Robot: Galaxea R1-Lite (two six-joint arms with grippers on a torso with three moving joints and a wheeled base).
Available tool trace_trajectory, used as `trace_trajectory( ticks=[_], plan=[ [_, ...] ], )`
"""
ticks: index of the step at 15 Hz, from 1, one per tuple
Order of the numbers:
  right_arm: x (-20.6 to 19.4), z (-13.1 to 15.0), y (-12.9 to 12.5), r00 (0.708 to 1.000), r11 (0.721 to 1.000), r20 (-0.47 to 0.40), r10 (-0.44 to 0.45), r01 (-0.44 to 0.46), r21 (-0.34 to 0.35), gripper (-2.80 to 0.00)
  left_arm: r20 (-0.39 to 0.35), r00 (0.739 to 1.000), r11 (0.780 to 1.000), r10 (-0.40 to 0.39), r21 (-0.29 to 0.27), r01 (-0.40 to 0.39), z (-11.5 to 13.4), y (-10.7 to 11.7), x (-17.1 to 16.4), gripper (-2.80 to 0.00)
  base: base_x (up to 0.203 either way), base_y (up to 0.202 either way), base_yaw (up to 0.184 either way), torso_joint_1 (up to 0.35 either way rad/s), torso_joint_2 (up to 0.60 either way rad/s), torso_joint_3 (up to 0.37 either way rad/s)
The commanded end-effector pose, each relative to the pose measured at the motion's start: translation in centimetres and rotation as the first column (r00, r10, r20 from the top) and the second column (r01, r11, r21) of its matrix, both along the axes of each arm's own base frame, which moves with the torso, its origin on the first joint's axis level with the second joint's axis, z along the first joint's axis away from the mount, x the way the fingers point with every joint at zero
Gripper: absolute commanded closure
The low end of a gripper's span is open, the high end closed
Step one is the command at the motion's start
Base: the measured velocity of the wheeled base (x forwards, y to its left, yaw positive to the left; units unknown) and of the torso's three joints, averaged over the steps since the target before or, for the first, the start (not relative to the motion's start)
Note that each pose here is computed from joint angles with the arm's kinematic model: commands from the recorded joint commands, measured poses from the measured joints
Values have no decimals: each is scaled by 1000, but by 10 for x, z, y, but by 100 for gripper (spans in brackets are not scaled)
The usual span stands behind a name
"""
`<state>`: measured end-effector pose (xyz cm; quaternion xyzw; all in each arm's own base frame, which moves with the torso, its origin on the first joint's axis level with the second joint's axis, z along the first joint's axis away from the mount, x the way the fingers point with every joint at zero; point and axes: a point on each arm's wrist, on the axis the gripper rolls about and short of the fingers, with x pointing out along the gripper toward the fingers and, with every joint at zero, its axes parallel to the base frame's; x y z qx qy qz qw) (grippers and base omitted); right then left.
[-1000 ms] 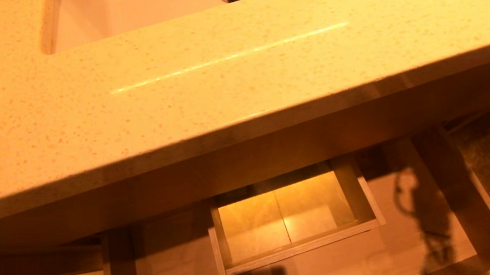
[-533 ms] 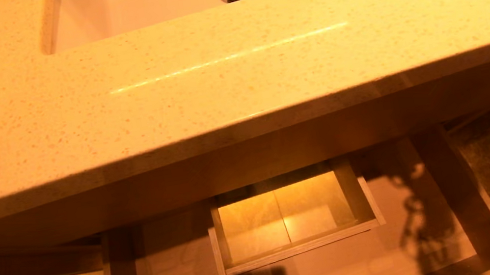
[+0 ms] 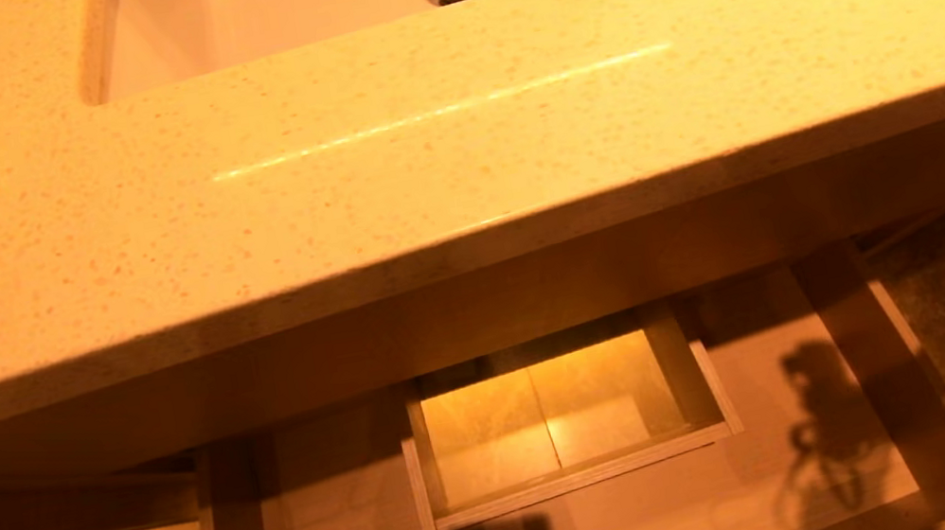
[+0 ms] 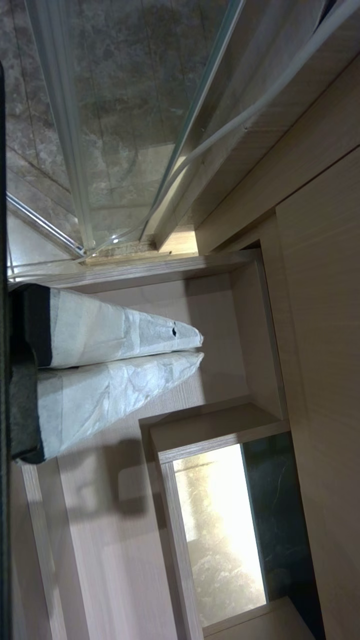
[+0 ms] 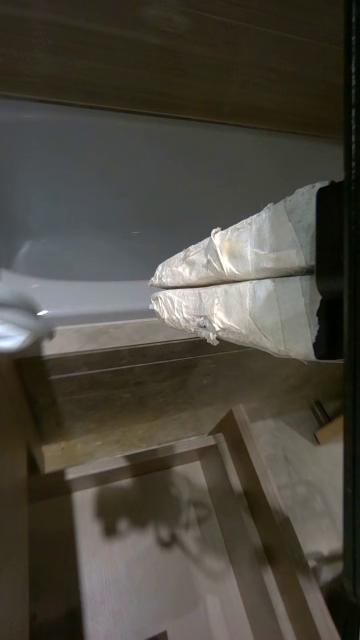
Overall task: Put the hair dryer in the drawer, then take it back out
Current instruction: Close the drawer
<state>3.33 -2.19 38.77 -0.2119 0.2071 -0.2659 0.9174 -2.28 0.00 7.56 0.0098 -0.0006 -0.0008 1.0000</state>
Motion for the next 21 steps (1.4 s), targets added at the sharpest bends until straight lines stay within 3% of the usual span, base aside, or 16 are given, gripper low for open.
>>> trace_trajectory(
  ticks=[1, 7, 21],
  plan=[
    [0, -6, -2, 995, 992, 0, -100, 100, 77, 0, -1, 1000, 1000, 0, 0, 0, 0, 0, 0, 0, 0, 0, 0, 0, 0, 0],
    [-1, -9, -1, 996, 992, -8, -86, 86, 90, 0, -1, 1000, 1000, 0, 0, 0, 0, 0, 0, 0, 0, 0, 0, -81, 46, -49],
    [-4, -15, 1, 996, 994, 19, -83, 81, 72, 0, -1, 1000, 1000, 0, 0, 0, 0, 0, 0, 0, 0, 0, 0, -406, 114, -284]
  ],
)
